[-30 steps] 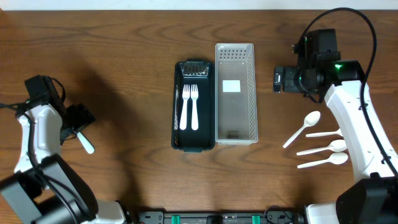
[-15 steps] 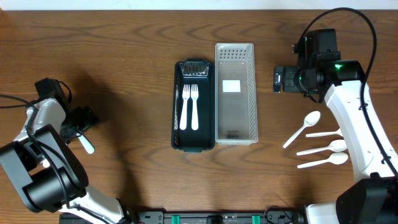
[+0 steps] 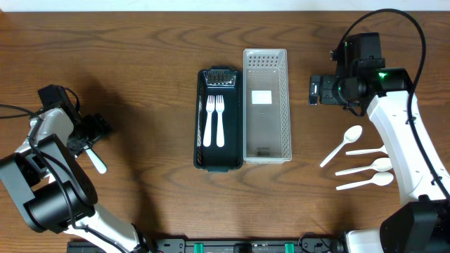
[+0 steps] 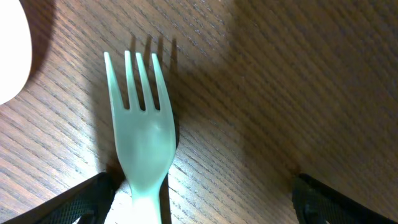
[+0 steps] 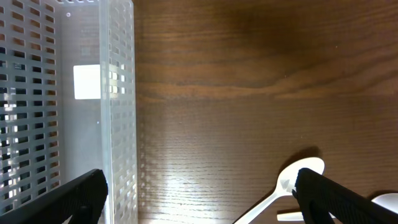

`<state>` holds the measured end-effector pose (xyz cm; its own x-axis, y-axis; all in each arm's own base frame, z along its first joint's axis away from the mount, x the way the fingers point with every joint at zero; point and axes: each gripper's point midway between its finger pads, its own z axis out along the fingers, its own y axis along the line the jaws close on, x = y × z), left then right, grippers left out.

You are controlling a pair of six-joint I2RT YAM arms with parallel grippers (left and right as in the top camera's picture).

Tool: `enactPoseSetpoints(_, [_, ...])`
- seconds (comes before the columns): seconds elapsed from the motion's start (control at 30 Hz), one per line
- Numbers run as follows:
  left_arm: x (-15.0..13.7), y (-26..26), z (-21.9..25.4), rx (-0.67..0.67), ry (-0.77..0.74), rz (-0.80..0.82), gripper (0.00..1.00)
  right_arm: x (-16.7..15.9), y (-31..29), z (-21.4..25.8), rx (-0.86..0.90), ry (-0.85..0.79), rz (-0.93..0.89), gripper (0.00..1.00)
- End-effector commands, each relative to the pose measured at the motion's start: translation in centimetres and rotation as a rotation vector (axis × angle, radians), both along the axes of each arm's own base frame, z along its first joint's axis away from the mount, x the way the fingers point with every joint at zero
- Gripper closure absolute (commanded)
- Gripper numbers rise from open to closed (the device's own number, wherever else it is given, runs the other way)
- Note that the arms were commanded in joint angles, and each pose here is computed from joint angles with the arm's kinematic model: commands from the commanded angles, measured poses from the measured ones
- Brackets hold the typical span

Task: Pack container
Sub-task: 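Move the left gripper to the pale green fork and grasp it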

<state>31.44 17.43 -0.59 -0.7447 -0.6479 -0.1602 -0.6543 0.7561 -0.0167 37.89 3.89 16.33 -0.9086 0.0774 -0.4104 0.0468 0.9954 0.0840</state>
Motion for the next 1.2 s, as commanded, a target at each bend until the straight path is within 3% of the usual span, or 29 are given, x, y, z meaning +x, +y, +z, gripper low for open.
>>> enactPoseSetpoints(0.0, [-2.7, -0.9, -3.3, -0.044, 0.122, -0.007, 0.07, 0.0, -0.3, 0.4, -0.015, -0.008, 0.006, 0.01])
enactPoseSetpoints(0.83, [-6.5, 0.8, -2.8, 0.082, 0.288, 0.162, 0.09, -0.6, -0.3, 0.2, -0.012, 0.019, -0.004, 0.02])
enactPoseSetpoints(1.17, [-6.5, 0.6, -3.7, 0.063, 0.295, 0.144, 0.33, -0.8, -0.4, 0.1, -0.014, 0.029, -0.003, 0.03])
